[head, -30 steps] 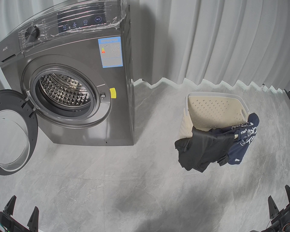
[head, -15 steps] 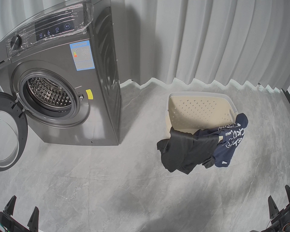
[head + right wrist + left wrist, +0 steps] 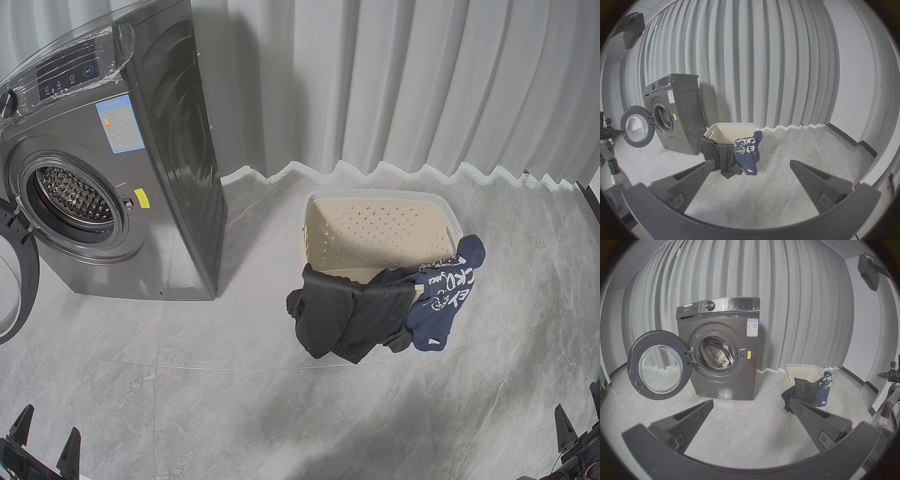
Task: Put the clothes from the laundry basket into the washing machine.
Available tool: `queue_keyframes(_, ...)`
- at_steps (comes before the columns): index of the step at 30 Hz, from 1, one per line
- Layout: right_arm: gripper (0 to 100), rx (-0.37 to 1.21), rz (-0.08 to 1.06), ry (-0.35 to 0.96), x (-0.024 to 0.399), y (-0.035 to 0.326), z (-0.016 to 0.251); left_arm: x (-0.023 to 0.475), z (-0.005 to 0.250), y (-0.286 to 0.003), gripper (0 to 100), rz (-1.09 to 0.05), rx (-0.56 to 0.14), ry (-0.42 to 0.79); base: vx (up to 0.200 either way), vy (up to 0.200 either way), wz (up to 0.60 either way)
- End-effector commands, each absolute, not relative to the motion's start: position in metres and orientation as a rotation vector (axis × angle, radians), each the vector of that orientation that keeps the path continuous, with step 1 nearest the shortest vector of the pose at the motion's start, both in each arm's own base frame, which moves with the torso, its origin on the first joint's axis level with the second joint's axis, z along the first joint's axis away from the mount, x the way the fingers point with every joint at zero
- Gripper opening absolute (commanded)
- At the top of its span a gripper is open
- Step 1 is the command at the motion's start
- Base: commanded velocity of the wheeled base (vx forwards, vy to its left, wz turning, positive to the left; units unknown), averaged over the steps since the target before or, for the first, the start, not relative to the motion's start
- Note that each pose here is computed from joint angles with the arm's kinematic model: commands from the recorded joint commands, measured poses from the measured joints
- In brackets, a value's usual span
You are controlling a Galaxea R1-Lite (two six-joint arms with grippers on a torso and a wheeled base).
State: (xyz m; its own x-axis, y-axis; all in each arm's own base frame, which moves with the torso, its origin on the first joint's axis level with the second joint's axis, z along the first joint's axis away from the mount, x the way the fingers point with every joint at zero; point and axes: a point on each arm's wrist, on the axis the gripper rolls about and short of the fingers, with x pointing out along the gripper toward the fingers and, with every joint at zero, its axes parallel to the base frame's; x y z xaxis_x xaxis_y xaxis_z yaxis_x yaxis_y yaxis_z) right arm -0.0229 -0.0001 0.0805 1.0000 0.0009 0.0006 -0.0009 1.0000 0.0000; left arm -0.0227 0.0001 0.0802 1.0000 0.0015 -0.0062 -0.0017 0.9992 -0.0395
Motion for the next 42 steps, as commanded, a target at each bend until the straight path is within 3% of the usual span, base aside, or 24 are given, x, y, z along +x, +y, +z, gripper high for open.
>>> queue_keyframes(1,100,0.000,0.002,-0.002,-0.0230,-0.0001,0.0762,-0.0226,0.0758,0.0001,100,0.002,-0.041,0.009,0.000,-0.200,0.00)
queue_keyframes(11,100,0.000,0.002,0.000,-0.0229,-0.0001,0.0757,-0.0226,0.0758,0.0001,100,0.002,-0.040,0.009,0.000,-0.020,0.00)
queue_keyframes(23,100,0.000,0.002,-0.002,-0.0230,-0.0001,0.0762,-0.0226,0.0758,0.0001,100,0.002,-0.041,0.009,0.200,0.000,0.00)
queue_keyframes(29,100,0.000,0.002,-0.002,-0.0230,-0.0001,0.0762,-0.0226,0.0758,0.0001,100,0.002,-0.041,0.009,0.000,0.000,0.00)
queue_keyframes(42,100,0.000,0.002,0.000,-0.0230,-0.0001,0.0760,-0.0226,0.0758,0.0001,100,0.002,-0.041,0.009,0.000,-0.200,0.00)
